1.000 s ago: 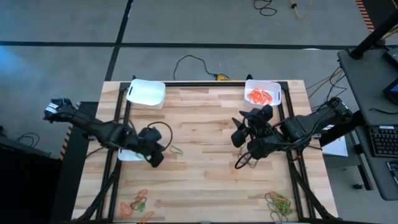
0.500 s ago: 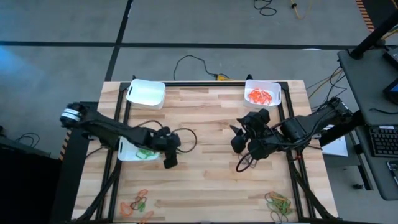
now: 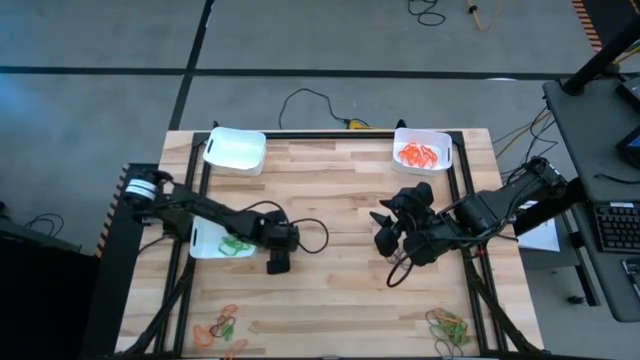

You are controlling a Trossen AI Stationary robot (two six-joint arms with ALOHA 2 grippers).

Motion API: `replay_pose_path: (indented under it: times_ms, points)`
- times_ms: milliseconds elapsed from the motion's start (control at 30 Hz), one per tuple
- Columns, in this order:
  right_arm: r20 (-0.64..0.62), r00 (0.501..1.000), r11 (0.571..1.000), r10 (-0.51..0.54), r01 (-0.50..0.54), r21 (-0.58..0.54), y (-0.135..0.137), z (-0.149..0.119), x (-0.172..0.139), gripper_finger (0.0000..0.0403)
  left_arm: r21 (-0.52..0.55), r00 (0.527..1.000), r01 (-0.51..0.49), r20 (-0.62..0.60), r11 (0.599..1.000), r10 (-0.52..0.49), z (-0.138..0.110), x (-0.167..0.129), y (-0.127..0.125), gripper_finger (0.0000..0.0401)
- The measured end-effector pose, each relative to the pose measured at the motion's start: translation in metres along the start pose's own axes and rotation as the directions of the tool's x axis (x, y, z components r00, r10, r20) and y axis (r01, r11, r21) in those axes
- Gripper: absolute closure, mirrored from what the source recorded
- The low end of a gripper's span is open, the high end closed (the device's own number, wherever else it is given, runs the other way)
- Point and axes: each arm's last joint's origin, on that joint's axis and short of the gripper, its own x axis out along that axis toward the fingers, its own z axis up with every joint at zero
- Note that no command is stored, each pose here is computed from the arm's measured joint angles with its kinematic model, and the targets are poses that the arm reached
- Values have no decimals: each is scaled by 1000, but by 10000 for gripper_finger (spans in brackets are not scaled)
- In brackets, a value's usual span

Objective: Sort rubber bands into baskets
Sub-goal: Put the green rubber band into the bottom white bin

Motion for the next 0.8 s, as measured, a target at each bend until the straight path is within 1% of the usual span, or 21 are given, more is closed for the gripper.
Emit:
replay_pose_path:
  times_ms: [100, 200, 300, 433, 467, 633, 733, 800]
  points:
    - [-3, 1000, 1000, 2, -2, 4, 0, 0, 0, 225, -4, 1000, -6, -24, 1000, 6, -1, 6, 1, 206]
    - [-3, 1000, 1000, 2, -2, 5, 0, 0, 0, 225, -12, 1000, -7, -30, 1000, 7, -2, 9, 0, 235]
    - [-3, 1000, 1000, 2, -2, 4, 0, 0, 0, 225, -41, 1000, -1, -30, 999, 0, -1, 9, 0, 286]
    - [-3, 1000, 1000, 2, -2, 3, 0, 0, 0, 225, -96, 1000, 4, -22, 995, -6, 0, 9, 1, 378]
    - [-3, 1000, 1000, 2, -2, 1, 0, 0, 0, 225, -108, 1000, -5, -20, 994, 3, -1, 9, 1, 389]
    - [4, 1000, 999, -2, 3, -36, 0, 0, 0, 225, -153, 1000, -13, 13, 988, 15, 0, -1, 4, 399]
    - [16, 1000, 998, -11, 12, -57, 0, 1, 0, 225, -186, 999, -30, 16, 982, 33, -2, -12, 7, 400]
    - [32, 999, 998, -21, 23, -63, -1, 1, 0, 225, -219, 999, -13, 44, 976, 24, -2, -25, 8, 401]
